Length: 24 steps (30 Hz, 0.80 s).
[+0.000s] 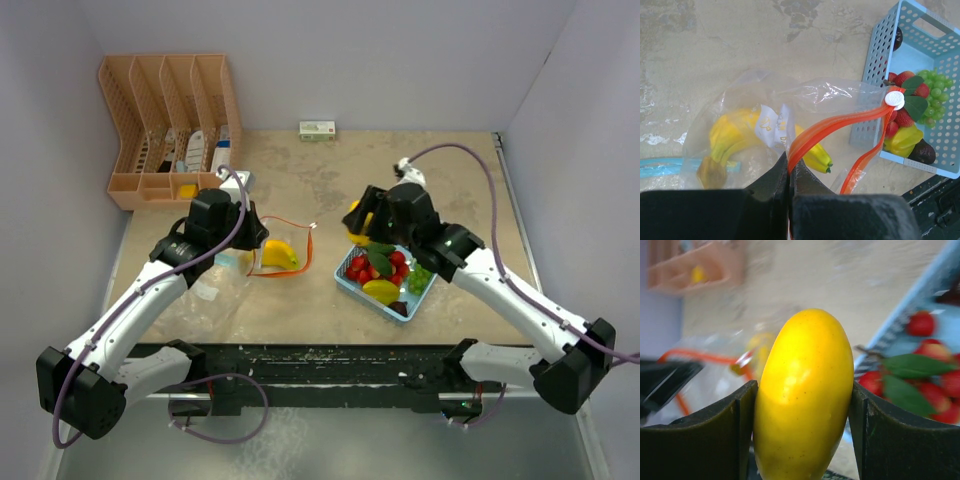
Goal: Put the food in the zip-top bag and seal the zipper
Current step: Pick up the fake fruit from the bin, then place the fake fruit in the zipper food storage bag.
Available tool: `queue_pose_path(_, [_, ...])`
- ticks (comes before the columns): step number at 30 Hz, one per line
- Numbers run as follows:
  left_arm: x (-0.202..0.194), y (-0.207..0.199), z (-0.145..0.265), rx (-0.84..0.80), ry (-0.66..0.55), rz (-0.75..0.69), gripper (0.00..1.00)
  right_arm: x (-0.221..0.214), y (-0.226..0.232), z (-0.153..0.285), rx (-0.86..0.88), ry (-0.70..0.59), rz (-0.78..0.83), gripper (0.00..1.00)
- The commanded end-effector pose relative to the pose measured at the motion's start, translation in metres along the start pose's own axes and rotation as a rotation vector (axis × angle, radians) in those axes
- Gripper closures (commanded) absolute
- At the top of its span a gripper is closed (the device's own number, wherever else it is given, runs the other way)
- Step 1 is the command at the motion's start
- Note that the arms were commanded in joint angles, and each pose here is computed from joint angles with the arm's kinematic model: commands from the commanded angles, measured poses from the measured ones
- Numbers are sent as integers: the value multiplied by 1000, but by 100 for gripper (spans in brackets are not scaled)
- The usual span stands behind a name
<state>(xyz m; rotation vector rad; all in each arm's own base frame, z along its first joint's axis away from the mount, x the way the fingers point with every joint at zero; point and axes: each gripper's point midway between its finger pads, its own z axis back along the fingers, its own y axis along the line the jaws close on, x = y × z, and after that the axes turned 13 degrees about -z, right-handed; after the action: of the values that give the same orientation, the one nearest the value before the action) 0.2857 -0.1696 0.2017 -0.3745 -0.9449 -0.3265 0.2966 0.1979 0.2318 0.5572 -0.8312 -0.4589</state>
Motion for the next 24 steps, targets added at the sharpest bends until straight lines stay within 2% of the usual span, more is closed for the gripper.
queue_pose_path(1, [17, -2, 4, 7, -44, 0, 100, -42, 94, 30, 352, 94, 59, 49])
queue_pose_path(6, [23, -3, 6, 4, -46, 1, 100, -102, 138, 47, 542, 215, 119, 49])
queue_pose_path(11, [27, -4, 10, 1, -58, 2, 100, -142, 146, 32, 525, 290, 158, 49])
queue_pose_path(17, [29, -6, 14, -10, -63, 0, 100, -152, 139, 8, 434, 292, 128, 48])
queue_pose_path(22, [30, -11, 17, -32, -65, 6, 100, -129, 142, -11, 342, 159, 111, 45])
queue_pose_path(24, [29, -12, 18, -36, -68, 9, 100, -123, 144, -20, 311, 120, 122, 40])
